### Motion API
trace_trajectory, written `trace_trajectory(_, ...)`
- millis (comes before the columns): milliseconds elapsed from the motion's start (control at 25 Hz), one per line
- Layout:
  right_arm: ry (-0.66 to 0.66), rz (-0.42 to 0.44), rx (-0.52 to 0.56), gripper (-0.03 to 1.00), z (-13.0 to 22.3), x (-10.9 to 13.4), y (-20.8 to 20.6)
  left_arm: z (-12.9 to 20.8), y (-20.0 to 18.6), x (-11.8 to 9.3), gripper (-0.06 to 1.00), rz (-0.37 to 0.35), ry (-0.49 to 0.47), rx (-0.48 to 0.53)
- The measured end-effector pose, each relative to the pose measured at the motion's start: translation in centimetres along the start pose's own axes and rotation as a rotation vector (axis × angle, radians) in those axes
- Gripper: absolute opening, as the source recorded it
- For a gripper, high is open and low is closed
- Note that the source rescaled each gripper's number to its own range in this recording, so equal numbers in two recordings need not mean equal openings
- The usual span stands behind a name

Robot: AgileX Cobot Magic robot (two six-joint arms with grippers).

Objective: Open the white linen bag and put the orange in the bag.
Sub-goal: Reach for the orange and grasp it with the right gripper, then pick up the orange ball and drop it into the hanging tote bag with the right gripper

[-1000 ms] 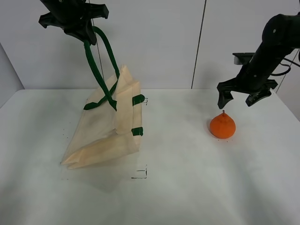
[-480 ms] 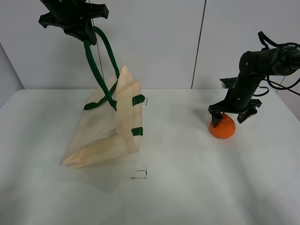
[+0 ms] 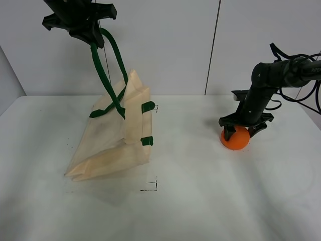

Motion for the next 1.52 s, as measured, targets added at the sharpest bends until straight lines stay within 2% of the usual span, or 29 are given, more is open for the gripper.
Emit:
trace_trajectory(80,0.0,0.0,0.0,0.16,0.0,0.0,-0.2,0.0,0.0,0.0,0.0,0.0,0.0,0.0)
trace_trajectory(120,0.0,0.0,-0.009,0.03,-0.2,0.0,-0.5,0.0,0.0,0.0,0.0,0.0,0.0,0.0)
trace_trajectory(160,-0.001,0.0,-0.016,0.0,-0.2,0.0,-0.8,0.0,0.0,0.0,0.0,0.0,0.003,0.0)
trace_trajectory(320,0.012,-0.026,-0.054,0.02,-0.4,0.5,-3.2,0.0,0.0,0.0,0.0,0.0,0.017,0.0)
trace_trajectory(440,0.008,-0.096,-0.14,0.02,-0.8,1.5,-7.1,0.0,0.0,0.0,0.0,0.001,0.018,-0.001)
trace_trajectory(600,0.001,-0.274,-0.276,0.02,-1.0,4.1,-12.8,-0.1,-1.2,-0.1,0.0,0.004,0.02,-0.023)
trace_trajectory(720,-0.008,-0.414,-0.32,0.02,-0.9,6.3,-15.1,-0.2,-2.7,-0.3,0.0,0.009,0.023,-0.052)
trace_trajectory(920,-0.108,-0.59,-0.37,0.02,-1.2,12.6,-18.1,-0.2,-3.7,-0.4,0.0,0.013,0.025,-0.073)
trace_trajectory(1080,-0.192,-0.667,-0.465,0.02,-1.3,18.4,-21.0,-0.2,-3.7,-0.4,0.0,0.015,0.024,-0.072)
trace_trajectory(1200,-0.222,-0.689,-0.464,0.02,-0.8,21.6,-20.5,-0.2,-3.7,-0.4,0.0,0.015,0.024,-0.072)
trace_trajectory(1320,-0.208,-0.69,-0.397,0.02,-0.7,23.5,-17.5,-0.2,-3.7,-0.4,0.0,0.015,0.025,-0.072)
trace_trajectory(1520,-0.137,-0.659,-0.35,0.02,-2.0,24.0,-12.5,-0.2,-3.7,-0.4,0.0,0.014,0.026,-0.072)
Point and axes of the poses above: a point on each arm's last joint axis where the gripper is mounted, y pointing out along that axis toward the gripper, x along the wrist's bending axis when the last joint is at zero, z = x × y, the point moved 5 cm from there along y, pointing out along that axis toward the gripper
